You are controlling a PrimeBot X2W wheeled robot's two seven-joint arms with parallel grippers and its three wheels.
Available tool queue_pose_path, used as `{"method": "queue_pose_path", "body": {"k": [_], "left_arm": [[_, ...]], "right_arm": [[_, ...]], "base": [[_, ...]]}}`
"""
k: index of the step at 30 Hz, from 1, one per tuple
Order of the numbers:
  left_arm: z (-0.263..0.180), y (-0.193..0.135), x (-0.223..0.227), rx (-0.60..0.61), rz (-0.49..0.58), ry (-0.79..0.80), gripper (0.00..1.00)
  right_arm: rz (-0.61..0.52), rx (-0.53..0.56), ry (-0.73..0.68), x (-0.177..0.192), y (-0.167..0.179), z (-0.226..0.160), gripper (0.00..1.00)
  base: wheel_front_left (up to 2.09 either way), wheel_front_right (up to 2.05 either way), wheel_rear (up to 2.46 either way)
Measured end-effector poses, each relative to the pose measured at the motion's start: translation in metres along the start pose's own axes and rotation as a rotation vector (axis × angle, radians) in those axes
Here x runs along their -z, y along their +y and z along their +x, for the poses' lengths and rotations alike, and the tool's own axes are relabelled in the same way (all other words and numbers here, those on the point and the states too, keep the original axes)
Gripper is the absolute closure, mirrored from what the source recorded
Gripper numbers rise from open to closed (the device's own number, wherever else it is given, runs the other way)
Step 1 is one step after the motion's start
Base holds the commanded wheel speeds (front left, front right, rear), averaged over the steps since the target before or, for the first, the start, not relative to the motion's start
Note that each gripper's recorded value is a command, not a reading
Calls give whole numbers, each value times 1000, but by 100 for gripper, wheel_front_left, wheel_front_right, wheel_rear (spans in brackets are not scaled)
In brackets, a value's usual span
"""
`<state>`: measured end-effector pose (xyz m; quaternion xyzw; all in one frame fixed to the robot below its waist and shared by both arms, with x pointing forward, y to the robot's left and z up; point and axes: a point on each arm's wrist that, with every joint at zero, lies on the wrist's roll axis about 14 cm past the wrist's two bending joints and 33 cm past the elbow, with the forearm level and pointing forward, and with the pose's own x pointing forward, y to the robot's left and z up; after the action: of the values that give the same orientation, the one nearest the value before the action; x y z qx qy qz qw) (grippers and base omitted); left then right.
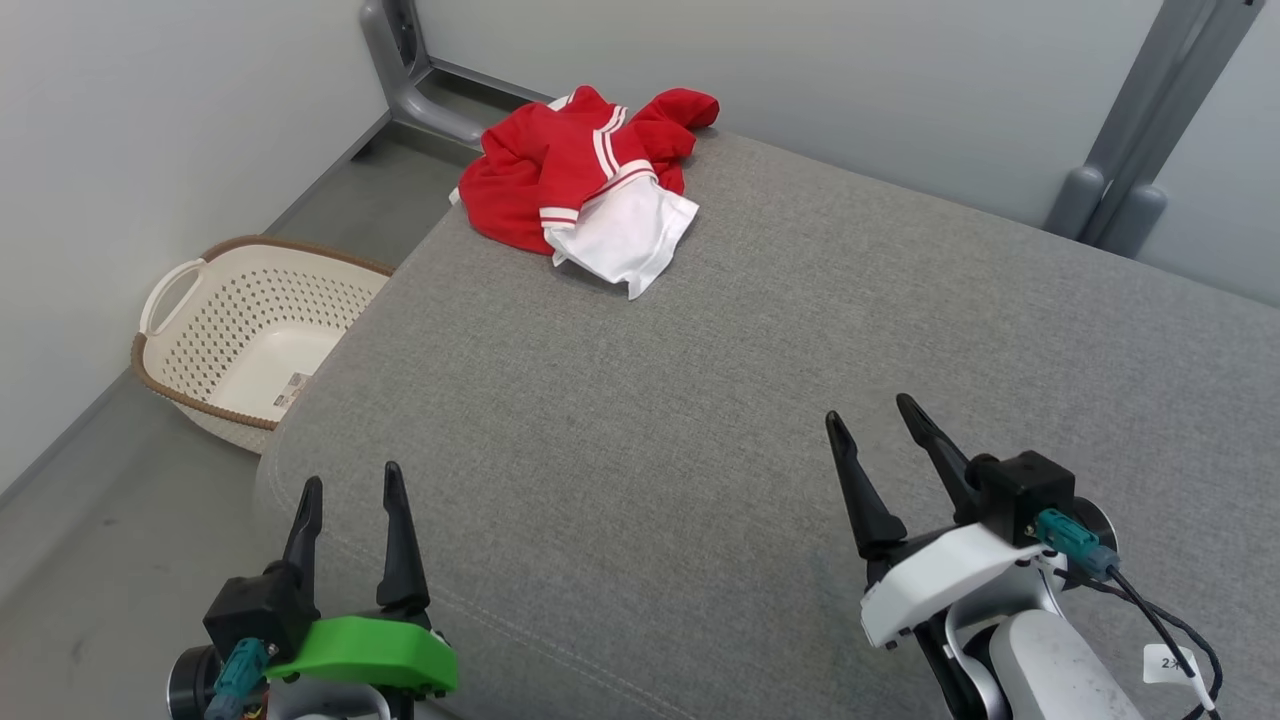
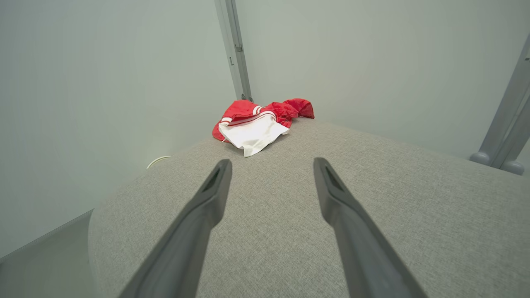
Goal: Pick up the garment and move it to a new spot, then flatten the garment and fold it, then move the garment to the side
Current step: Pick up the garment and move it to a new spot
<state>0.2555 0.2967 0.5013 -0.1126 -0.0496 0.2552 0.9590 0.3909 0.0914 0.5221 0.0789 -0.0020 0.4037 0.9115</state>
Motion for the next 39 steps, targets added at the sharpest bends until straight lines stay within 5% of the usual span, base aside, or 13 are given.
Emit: {"method": "queue_pose_path", "body": {"k": [13,22,28,32,39], "left_arm": [[0,-4,10,35,22,45,0],[96,-21,-125,143,197,-256,0],[170,-44,-157,203,349,-198,0],[216,-66,-133,227,285,-71,0],[263,-86,-24,261,310,228,0]], "right_arm": [[15,50,-9,4,-17,-2,0],[-113,117,-68,-29,-51,10,0],[-163,161,-85,-43,-71,10,0],[-177,238,-58,-37,-101,-3,0],[-167,382,35,-2,-157,-29,0]], "base": [[0,0,0],[0,0,0],[0,0,0],[0,0,0],[0,0,0]]}}
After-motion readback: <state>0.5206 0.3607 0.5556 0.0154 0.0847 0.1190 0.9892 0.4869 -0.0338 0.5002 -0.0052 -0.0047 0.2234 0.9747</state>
